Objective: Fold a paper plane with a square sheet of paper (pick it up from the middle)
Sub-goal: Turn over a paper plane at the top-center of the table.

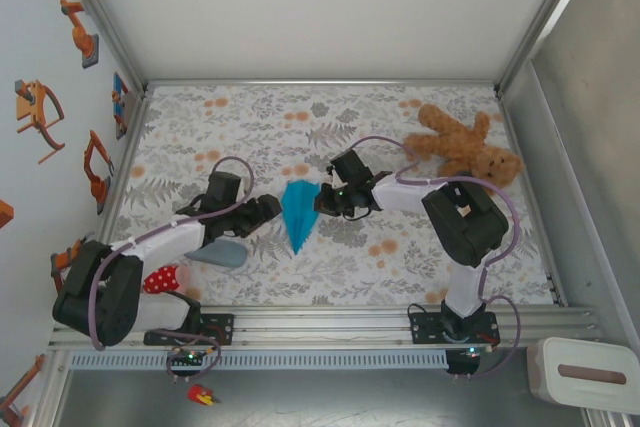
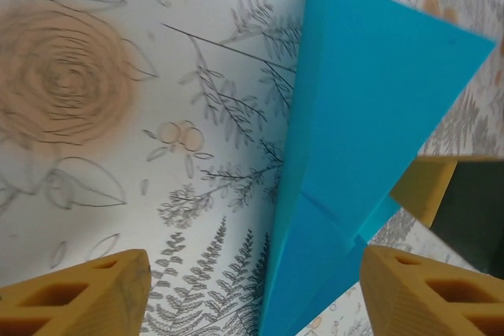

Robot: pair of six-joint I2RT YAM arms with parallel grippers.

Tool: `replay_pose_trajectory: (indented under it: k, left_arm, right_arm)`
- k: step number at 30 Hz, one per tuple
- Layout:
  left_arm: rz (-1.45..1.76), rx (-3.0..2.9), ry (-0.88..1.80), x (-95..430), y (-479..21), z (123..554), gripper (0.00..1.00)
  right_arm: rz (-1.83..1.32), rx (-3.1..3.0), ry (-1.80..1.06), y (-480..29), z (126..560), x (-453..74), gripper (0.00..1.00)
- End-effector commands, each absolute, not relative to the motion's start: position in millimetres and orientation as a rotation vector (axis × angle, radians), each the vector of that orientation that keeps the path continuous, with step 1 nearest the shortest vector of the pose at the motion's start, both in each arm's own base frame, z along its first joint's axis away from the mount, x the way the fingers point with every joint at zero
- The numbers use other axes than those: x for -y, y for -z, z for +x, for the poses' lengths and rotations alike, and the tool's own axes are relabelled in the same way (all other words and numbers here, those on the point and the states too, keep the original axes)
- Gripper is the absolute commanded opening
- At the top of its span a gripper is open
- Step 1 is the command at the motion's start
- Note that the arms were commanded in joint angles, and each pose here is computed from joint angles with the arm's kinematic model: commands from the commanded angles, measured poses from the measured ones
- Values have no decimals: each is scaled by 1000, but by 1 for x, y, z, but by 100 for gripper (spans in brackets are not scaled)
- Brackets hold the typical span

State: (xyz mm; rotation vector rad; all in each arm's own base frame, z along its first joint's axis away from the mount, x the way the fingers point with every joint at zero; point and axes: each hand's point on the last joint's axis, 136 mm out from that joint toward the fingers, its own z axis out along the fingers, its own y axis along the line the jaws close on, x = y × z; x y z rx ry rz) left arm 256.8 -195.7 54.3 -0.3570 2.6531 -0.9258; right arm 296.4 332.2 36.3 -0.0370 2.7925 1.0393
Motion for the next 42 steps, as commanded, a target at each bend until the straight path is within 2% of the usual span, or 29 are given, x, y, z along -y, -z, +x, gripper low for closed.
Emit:
replay_pose_trajectory:
  k: [1,5,15,18,22,31,42]
  left_arm:
    - [-289,-2632,952,213,-67,268,62]
    - [-313,-2685,872,211,-53,271,46]
    - [-260,-2719,914,230,-42,285,26]
    - [-240,-2711,945,234,-42,288,13]
    - [-254,-2714,897,227,-41,289,2]
    - [-324,-2653,872,214,-56,287,3]
    - [-386,-2742,739,200,-29,279,6]
  right_arm:
    - [-69,-2745,-1060,-47,299,-332,0]
    - [-71,-2744,-1063,-47,299,-332,0]
    - [-76,-2731,-1087,-50,300,-334,0]
    - [-72,-2719,-1093,-54,303,-333,0]
    - [-66,-2676,-1095,-65,309,-329,0]
    - [-65,-2656,-1086,-73,313,-325,0]
    - [-36,-2722,-1039,-46,309,-320,0]
